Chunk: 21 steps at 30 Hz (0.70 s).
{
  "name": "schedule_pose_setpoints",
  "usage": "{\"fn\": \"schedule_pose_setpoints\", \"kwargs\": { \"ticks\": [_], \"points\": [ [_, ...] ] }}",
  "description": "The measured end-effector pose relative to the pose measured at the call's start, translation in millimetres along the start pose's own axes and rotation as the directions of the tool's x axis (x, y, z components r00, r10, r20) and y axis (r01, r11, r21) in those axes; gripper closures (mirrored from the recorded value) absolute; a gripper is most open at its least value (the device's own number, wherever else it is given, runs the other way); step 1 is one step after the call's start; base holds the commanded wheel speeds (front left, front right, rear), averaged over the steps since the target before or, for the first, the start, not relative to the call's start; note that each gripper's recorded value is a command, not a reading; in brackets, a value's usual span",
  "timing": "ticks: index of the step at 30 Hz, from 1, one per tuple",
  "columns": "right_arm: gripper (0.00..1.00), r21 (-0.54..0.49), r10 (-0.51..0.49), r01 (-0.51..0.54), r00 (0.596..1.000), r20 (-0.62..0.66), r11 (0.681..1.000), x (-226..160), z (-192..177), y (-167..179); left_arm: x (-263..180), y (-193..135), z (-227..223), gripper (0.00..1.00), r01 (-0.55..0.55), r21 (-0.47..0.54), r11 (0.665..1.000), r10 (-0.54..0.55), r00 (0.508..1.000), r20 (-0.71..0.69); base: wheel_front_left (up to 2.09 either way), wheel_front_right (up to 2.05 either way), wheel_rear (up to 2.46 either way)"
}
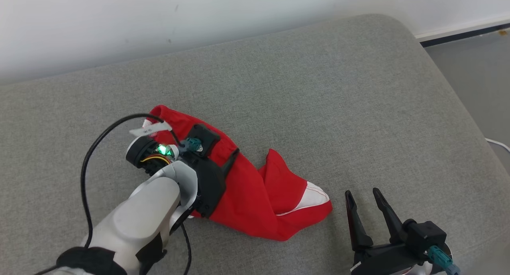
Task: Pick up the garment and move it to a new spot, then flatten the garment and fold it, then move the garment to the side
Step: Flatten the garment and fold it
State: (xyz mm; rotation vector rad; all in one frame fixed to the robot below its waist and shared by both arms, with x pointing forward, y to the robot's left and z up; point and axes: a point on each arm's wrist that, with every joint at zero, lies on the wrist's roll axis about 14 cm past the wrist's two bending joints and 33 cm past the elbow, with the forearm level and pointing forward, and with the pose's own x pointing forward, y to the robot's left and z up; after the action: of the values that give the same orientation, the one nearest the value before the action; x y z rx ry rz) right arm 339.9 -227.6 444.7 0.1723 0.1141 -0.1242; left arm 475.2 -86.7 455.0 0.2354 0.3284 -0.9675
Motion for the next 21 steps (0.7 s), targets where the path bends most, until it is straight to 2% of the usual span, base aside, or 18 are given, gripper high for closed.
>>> {"fn": "schedule_pose_setpoints", "kwargs": {
  "ticks": [4, 6, 8, 12, 13, 14, 15, 16, 21],
  "points": [
    [0.0, 0.004, 0.005, -0.005, 1.0, -0.003, 1.0, 0, -1, 2, -2, 1, -21, 0.0, 0.002, -0.001, 1.0, -0.002, 0.988, -0.152, 0.0, 0.0, 0.0],
    [0.0, 0.005, 0.01, -0.01, 1.0, -0.005, 1.0, 0, -2, 3, -4, 1, -35, 0.0, 0.013, 0.038, 0.999, -0.003, 0.968, -0.251, 0.0, 0.0, 0.0],
    [0.0, 0.006, 0.012, -0.012, 1.0, -0.008, 1.0, 1, -3, 4, -4, -1, -35, 0.0, 0.022, 0.028, 0.999, -0.013, 0.961, -0.275, 0.0, 0.0, 0.0],
    [0.0, 0.005, 0.017, -0.017, 1.0, -0.007, 1.0, 2, -2, 6, -4, -1, -36, 0.0, 0.044, 0.08, 0.996, -0.017, 0.948, -0.317, 0.0, 0.0, 0.0],
    [0.0, 0.005, 0.018, -0.018, 1.0, -0.006, 1.0, 2, -2, 6, -5, -3, -37, 0.18, 0.052, 0.084, 0.995, -0.022, 0.946, -0.323, 0.0, 0.0, 0.0],
    [0.0, 0.005, 0.019, -0.019, 1.0, -0.005, 1.0, 2, -2, 6, -5, -3, -35, 0.61, 0.054, 0.083, 0.995, -0.025, 0.948, -0.318, 0.0, 0.0, 0.0],
    [0.0, 0.005, 0.018, -0.018, 1.0, -0.004, 1.0, 2, -1, 6, -4, -4, -32, 0.83, 0.056, 0.076, 0.996, -0.03, 0.953, -0.3, 0.0, 0.0, 0.0],
    [0.0, 0.006, 0.019, -0.019, 1.0, -0.003, 1.0, 2, -1, 6, -4, -4, -28, 1.0, 0.056, 0.072, 0.996, -0.033, 0.958, -0.286, 0.0, 0.0, 0.0],
    [0.0, 0.01, 0.027, -0.027, 1.0, -0.002, 1.0, 3, -1, 9, -7, -2, -17, 1.0, 0.047, 0.075, 0.996, -0.028, 0.973, -0.229, 0.0, 0.0, 0.0]
  ]
}}
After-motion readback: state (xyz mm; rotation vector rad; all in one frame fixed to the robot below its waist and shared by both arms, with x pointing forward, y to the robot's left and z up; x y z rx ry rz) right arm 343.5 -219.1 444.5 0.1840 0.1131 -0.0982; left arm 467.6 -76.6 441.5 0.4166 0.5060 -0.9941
